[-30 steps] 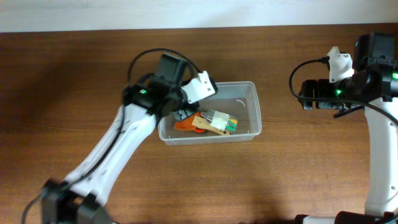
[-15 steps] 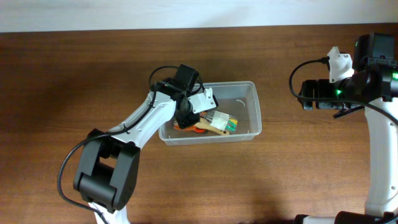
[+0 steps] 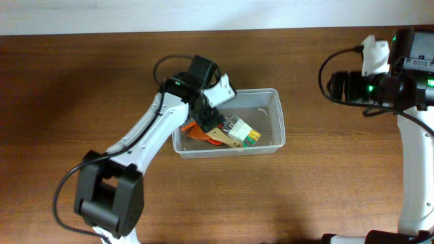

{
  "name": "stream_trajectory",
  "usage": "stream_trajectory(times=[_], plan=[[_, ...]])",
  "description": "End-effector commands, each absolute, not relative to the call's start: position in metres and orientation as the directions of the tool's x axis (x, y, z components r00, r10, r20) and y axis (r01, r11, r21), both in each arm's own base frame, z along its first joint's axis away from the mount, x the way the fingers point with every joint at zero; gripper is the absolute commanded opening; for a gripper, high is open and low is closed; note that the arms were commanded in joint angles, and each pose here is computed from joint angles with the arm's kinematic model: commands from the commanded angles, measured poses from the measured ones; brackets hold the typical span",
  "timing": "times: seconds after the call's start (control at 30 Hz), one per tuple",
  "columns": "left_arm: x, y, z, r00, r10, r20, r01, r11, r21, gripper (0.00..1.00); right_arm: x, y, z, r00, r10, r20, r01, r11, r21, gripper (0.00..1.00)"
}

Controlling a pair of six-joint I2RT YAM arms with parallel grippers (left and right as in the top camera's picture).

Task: Pack container
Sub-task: 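Open the left gripper and retract the left arm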

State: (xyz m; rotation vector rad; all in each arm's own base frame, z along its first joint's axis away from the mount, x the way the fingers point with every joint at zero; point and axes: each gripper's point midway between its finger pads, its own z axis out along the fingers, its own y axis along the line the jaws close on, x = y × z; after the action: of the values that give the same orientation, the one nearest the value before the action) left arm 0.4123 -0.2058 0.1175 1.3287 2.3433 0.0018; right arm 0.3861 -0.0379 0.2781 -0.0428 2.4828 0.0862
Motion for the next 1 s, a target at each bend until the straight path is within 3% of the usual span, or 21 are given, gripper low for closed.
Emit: stream_trajectory(times=[0.0,0.13,0.27,0.47,0.73,0.97], plan=[[0.44,-0.186,0.195,-0.504,0.678,-0.534,0.668,0.699,0.257,0.99,0.419,-0.041,0.305,-0.675,-0.014,-0.738,-0.068,0.997,0.043,0.99],[0.463,-0.152,0.229,-0.529,0.596,-0.604,0.564,0.779,0.274,0.99,0.449,-0.047,0.33,-0.551,-0.078,-0.831,-0.091,0.995,-0.033,0.99],[0.473,-0.083,0.242,-0.65,0.447,-0.615,0.34,0.894,0.292,0.99,0.441,-0.069,0.316,-0.614,-0.12,-0.78,-0.024,0.991,-0.134,0.99],[0.458,-0.014,0.26,-0.723,0.27,-0.636,0.146,0.959,0.241,0.99,0.423,-0.073,0.305,-0.677,-0.132,-0.724,-0.015,0.986,-0.165,0.99],[0.402,0.026,0.287,-0.645,0.175,-0.744,0.006,0.974,0.225,0.99,0.37,-0.059,0.284,-0.7,-0.126,-0.703,-0.031,0.989,-0.146,0.99],[0.332,0.026,0.265,-0.557,0.089,-0.826,-0.068,0.986,0.153,0.99,0.303,-0.019,0.261,-0.646,-0.192,-0.739,-0.115,0.981,-0.155,0.99]])
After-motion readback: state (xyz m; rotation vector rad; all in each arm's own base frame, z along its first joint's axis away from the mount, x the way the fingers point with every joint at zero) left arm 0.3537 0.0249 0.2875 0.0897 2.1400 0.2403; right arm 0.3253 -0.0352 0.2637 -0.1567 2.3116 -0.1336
